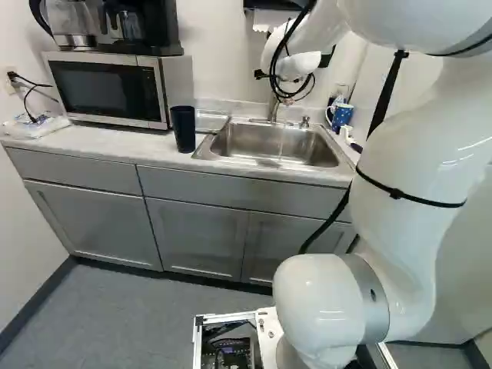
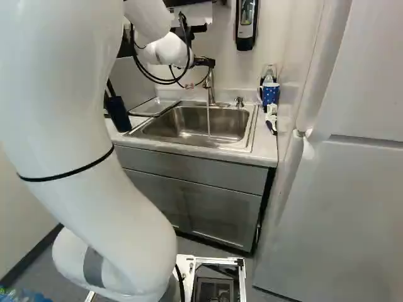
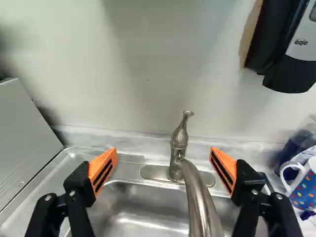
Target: Rinse the cup and place it in the tray
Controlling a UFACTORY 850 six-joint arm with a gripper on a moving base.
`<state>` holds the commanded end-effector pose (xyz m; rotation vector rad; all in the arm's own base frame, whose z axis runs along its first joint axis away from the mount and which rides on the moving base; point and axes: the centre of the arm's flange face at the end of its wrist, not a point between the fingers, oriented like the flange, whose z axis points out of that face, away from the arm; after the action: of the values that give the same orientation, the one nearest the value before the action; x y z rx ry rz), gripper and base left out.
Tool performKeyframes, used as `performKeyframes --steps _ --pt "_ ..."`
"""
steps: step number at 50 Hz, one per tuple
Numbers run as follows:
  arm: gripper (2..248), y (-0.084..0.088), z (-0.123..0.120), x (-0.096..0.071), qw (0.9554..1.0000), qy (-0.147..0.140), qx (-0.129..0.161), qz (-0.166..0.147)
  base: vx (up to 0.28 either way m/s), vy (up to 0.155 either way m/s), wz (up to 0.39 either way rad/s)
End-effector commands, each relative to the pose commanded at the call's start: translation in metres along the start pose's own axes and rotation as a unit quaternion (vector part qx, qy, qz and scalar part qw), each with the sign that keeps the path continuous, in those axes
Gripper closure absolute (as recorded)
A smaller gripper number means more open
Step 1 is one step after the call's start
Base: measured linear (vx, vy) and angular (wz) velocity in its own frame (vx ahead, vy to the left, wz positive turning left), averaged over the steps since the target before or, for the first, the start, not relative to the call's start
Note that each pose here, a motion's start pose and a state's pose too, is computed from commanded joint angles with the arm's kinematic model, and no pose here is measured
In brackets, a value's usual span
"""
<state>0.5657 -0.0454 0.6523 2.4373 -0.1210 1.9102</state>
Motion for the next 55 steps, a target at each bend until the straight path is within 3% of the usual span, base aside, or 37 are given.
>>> performKeyframes --steps 27,55 --pt "3 0.016 -0.053 -0.015 0.9998 -0.015 -0.015 0.004 0.000 0.000 0.000" --pt "3 0.023 -0.102 -0.041 0.9967 -0.077 -0.023 0.008 0.000 0.000 0.000"
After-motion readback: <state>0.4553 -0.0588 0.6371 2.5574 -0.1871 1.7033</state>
